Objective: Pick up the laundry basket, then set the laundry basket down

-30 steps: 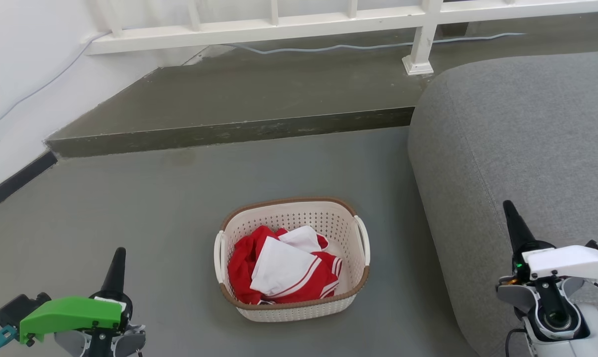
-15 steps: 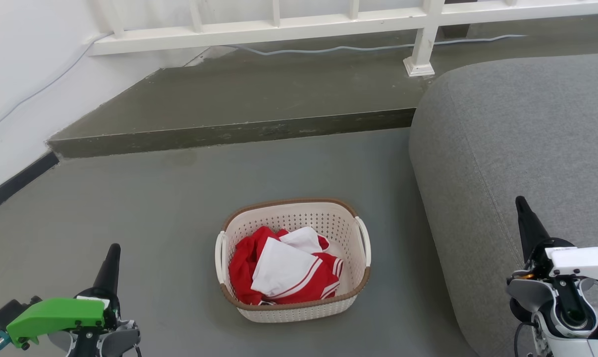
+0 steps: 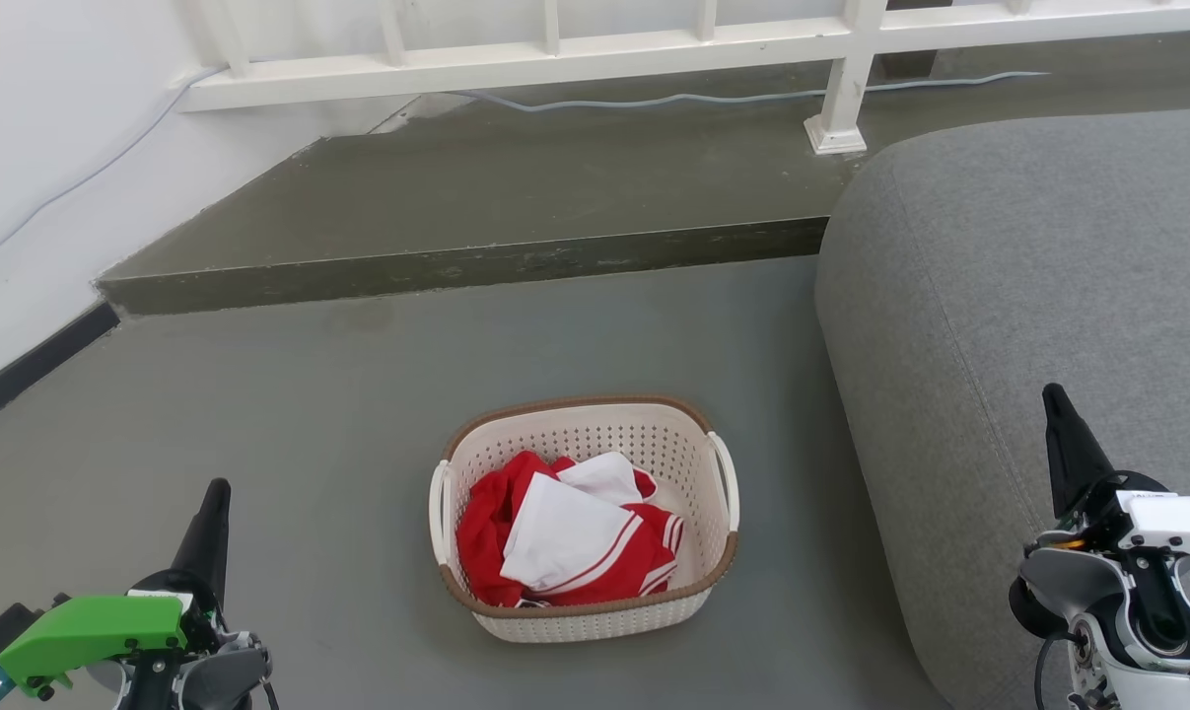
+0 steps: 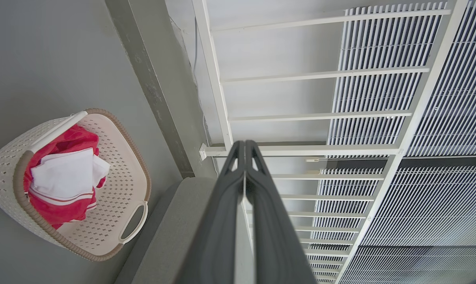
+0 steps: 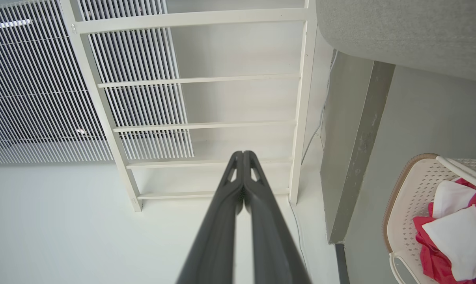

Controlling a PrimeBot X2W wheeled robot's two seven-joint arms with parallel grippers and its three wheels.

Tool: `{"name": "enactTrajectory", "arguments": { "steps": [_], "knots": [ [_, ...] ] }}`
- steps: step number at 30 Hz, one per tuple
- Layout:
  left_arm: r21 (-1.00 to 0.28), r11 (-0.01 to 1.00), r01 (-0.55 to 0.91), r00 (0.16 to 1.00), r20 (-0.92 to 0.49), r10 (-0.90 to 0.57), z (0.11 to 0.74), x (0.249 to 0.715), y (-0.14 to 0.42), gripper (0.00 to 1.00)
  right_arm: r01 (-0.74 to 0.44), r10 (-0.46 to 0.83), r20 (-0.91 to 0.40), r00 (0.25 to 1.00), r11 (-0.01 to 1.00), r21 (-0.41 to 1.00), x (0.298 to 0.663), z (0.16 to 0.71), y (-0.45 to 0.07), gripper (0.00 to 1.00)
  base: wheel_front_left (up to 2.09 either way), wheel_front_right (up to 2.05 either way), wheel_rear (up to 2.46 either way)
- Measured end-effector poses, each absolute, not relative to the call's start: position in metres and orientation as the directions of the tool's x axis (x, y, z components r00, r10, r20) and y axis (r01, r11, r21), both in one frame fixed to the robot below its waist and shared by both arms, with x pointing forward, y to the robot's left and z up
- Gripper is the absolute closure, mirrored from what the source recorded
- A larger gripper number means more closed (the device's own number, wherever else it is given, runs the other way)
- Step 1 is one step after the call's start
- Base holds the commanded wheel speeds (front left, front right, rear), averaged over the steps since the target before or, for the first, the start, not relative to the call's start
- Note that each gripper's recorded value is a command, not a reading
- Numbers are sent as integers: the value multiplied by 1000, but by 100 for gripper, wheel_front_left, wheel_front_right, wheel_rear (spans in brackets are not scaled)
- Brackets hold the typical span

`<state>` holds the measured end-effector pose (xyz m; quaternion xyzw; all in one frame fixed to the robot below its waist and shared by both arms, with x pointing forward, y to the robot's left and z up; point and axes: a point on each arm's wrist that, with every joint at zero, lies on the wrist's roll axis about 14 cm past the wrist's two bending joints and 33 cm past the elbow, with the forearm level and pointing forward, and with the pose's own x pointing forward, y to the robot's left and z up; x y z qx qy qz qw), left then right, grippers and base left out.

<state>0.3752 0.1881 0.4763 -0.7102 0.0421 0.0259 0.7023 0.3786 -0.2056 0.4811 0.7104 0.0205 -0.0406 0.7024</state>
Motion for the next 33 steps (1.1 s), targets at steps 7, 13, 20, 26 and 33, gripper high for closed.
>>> {"name": "enactTrajectory", "arguments": {
  "steps": [7, 13, 20, 26, 33],
  "knots": [
    [-995, -10, -96, 995, -96, -24, 476, 375, 188, 100, 85, -28, -85, 996, -13, 996, 379, 481, -206, 100, 0, 0, 0],
    [-995, -10, -95, 995, -95, -24, 477, 375, 188, 100, 84, -28, -85, 996, -13, 996, 379, 481, -206, 100, 0, 0, 0],
    [-995, -10, -95, 995, -95, -24, 477, 375, 188, 100, 84, -28, -84, 996, -12, 996, 379, 482, -206, 100, 0, 0, 0],
    [-995, -10, -94, 995, -94, -24, 477, 375, 188, 100, 83, -28, -84, 996, -12, 996, 379, 482, -206, 100, 0, 0, 0],
    [-996, -10, -94, 995, -94, -24, 477, 375, 188, 100, 83, -28, -83, 996, -12, 997, 379, 482, -206, 100, 0, 0, 0]
  ]
}}
